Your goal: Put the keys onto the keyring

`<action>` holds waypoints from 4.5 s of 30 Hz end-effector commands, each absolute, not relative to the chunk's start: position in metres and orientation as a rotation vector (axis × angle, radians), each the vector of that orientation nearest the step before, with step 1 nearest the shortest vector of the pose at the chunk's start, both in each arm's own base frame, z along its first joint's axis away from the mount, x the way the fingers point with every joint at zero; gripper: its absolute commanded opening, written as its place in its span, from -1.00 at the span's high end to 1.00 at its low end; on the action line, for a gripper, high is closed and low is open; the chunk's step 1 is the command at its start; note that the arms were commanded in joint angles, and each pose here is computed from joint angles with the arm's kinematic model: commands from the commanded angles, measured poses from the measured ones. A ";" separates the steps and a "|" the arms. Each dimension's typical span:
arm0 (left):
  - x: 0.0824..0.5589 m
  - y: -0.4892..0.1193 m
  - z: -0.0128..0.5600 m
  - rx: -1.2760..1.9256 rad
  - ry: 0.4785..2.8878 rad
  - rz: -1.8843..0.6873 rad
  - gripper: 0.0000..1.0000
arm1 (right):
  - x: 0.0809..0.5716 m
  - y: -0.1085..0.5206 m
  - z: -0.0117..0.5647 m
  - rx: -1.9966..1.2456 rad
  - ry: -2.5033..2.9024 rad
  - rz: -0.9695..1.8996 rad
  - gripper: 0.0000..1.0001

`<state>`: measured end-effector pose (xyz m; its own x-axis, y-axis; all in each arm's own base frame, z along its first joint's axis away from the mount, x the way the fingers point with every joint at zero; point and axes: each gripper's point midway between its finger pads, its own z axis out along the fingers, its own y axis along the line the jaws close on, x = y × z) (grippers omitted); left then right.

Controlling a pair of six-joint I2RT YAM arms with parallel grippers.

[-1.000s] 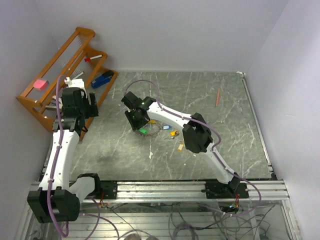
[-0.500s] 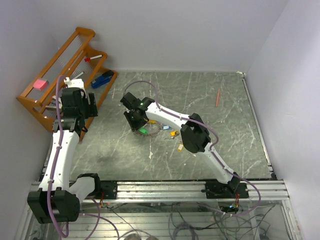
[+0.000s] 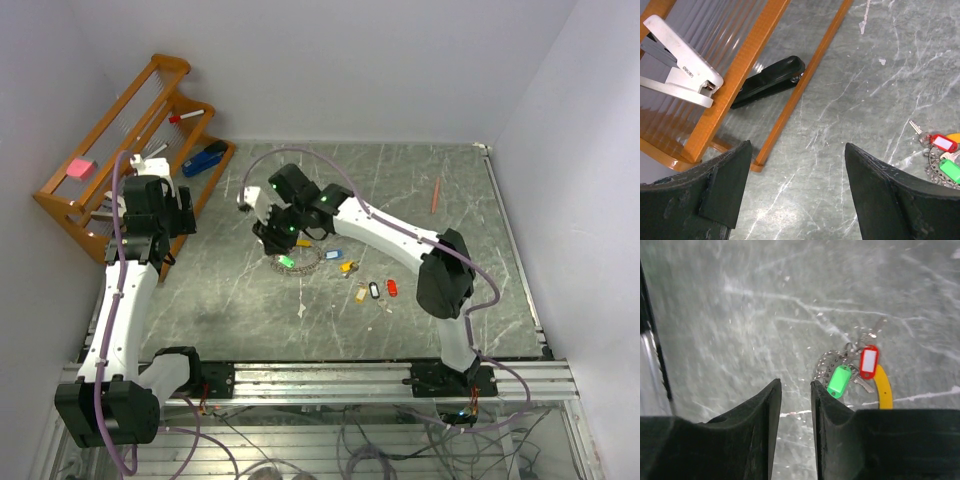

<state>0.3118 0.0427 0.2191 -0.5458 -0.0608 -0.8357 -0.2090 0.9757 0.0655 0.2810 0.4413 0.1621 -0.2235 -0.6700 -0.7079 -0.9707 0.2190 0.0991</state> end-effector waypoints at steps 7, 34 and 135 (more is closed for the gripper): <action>0.314 0.045 0.212 -0.154 2.146 0.202 -0.70 | 0.272 0.441 0.100 -1.994 1.412 0.688 0.17; 0.314 0.049 0.189 -0.145 2.166 0.239 -0.69 | 0.339 0.456 0.043 -2.032 1.279 0.510 0.28; 0.367 -0.040 0.271 -0.009 2.024 -0.328 -0.99 | 0.377 0.452 0.211 -1.120 1.916 0.501 1.00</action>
